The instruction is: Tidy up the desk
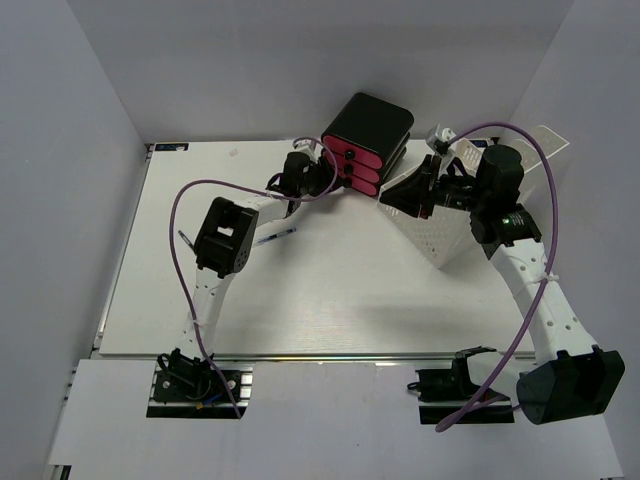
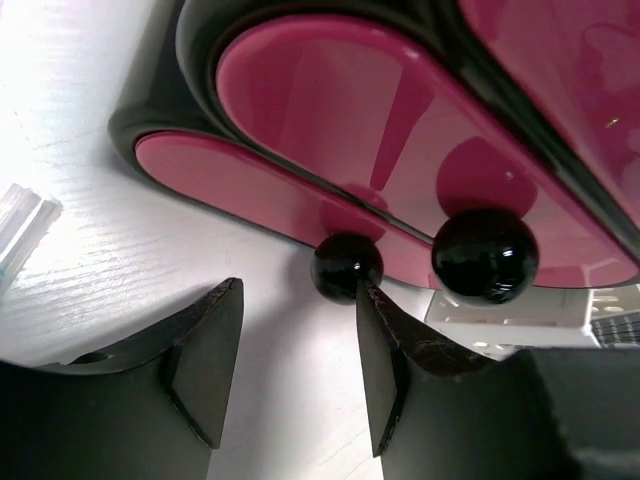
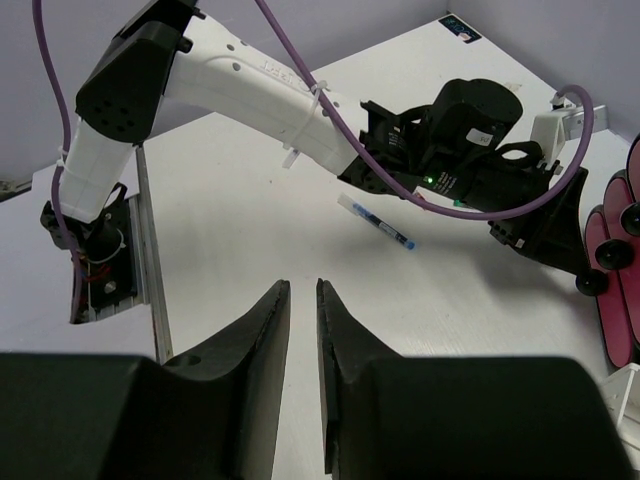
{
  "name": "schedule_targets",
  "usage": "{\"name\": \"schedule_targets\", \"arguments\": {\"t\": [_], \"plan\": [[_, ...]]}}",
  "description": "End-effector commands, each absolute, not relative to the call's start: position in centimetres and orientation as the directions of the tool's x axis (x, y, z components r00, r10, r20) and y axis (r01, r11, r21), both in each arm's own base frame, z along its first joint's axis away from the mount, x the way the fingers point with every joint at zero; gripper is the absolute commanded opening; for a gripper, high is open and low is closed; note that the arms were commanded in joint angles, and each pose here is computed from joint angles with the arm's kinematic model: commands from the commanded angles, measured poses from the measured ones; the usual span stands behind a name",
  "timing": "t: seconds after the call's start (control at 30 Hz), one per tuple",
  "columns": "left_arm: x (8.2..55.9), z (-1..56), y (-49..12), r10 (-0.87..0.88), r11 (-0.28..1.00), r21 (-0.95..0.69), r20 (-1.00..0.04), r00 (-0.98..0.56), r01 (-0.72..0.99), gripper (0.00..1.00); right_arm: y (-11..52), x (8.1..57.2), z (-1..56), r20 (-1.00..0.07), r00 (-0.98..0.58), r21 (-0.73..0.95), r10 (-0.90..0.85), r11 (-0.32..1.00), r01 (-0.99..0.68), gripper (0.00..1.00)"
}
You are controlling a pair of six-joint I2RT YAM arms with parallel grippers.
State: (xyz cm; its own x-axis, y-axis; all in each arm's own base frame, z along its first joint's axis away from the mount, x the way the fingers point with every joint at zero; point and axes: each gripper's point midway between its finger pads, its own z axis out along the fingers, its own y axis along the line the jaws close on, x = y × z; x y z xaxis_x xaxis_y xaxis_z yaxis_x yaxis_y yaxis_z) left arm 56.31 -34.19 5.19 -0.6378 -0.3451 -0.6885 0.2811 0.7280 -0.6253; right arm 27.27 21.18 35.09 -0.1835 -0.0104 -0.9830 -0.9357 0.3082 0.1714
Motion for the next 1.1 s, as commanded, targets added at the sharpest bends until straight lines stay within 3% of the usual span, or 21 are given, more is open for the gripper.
{"name": "schedule_targets", "arguments": {"t": [0.0, 1.07], "plan": [[56.7, 7.7, -35.4, -0.373, 0.684, -0.65, -0.701, -0.607, 0.33, 0.59, 21.2, 27.1, 35.7, -0.989, -0.15, 0.143, -0.002, 0.291, -0.946, 0.23], [56.4, 7.3, -37.0, -0.444, 0.566, -0.744, -0.638, -0.629, 0.355, 0.58, 21.1, 27.4, 35.4, -0.988, -0.155, 0.146, -0.006, 0.297, -0.944, 0.22]]}}
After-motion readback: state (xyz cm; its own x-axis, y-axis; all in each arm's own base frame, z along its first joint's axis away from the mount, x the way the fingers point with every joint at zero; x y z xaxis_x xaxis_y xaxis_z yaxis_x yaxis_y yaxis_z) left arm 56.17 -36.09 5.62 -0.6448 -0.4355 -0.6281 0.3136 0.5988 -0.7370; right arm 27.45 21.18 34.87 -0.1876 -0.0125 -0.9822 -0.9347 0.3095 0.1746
